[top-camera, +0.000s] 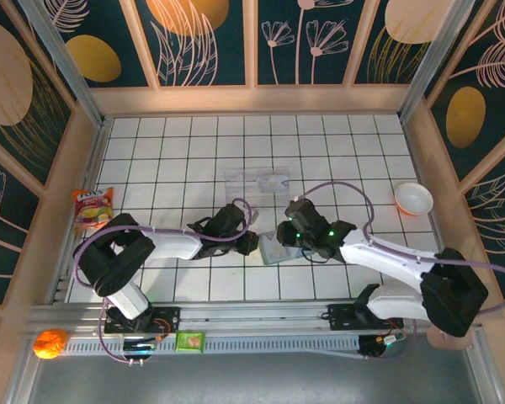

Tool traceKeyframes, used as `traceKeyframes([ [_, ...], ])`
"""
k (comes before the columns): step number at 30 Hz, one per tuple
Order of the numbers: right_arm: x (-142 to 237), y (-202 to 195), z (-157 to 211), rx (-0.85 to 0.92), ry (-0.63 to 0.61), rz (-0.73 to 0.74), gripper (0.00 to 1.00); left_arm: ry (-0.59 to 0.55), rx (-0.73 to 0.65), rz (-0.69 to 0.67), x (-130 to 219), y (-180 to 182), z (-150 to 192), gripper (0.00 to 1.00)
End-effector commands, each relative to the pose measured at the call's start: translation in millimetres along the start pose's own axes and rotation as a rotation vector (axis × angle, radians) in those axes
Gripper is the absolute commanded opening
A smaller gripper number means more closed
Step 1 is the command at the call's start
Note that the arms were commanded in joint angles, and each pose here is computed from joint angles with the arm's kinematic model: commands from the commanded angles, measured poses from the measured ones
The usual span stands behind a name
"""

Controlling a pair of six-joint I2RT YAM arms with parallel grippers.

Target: Take the credit cards out of the card holder

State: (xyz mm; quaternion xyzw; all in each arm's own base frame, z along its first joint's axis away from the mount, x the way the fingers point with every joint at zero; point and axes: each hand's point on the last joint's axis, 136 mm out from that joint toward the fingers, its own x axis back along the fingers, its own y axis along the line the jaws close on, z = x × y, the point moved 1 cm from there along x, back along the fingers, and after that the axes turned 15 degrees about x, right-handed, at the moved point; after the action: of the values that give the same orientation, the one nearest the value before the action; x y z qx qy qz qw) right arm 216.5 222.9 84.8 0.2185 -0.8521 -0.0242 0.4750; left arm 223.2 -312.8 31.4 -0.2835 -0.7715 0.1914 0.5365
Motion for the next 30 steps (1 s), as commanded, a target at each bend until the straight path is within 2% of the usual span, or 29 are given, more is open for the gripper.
traceKeyframes([
  [1,-3,-14,-5,0.059,-0.006,0.093,0.24,-0.006,-0.018,-0.004,4,0,1,0.07],
  [4,2,-10,-7,0.077,-0.031,0.06,0.29,-0.006,-0.021,0.003,6,-2,1,0.08],
  [6,-4,-7,3,0.098,0.013,0.019,0.29,-0.018,-0.024,0.008,9,-4,-2,0.1],
  [9,-19,-22,26,0.108,0.099,0.083,0.22,-0.03,-0.026,0.023,13,-8,-4,0.11],
  [12,-27,-33,43,0.108,0.139,0.137,0.21,-0.044,-0.026,0.041,19,-12,-5,0.15],
  [16,-33,-20,53,0.138,0.16,0.124,0.17,-0.049,-0.026,0.06,27,-12,-1,0.18],
  [25,-52,21,58,0.141,0.193,0.12,0.15,-0.079,-0.026,0.06,41,-2,5,0.24],
  [30,-39,26,39,0.122,0.126,0.136,0.18,-0.063,-0.04,0.066,44,0,12,0.32],
])
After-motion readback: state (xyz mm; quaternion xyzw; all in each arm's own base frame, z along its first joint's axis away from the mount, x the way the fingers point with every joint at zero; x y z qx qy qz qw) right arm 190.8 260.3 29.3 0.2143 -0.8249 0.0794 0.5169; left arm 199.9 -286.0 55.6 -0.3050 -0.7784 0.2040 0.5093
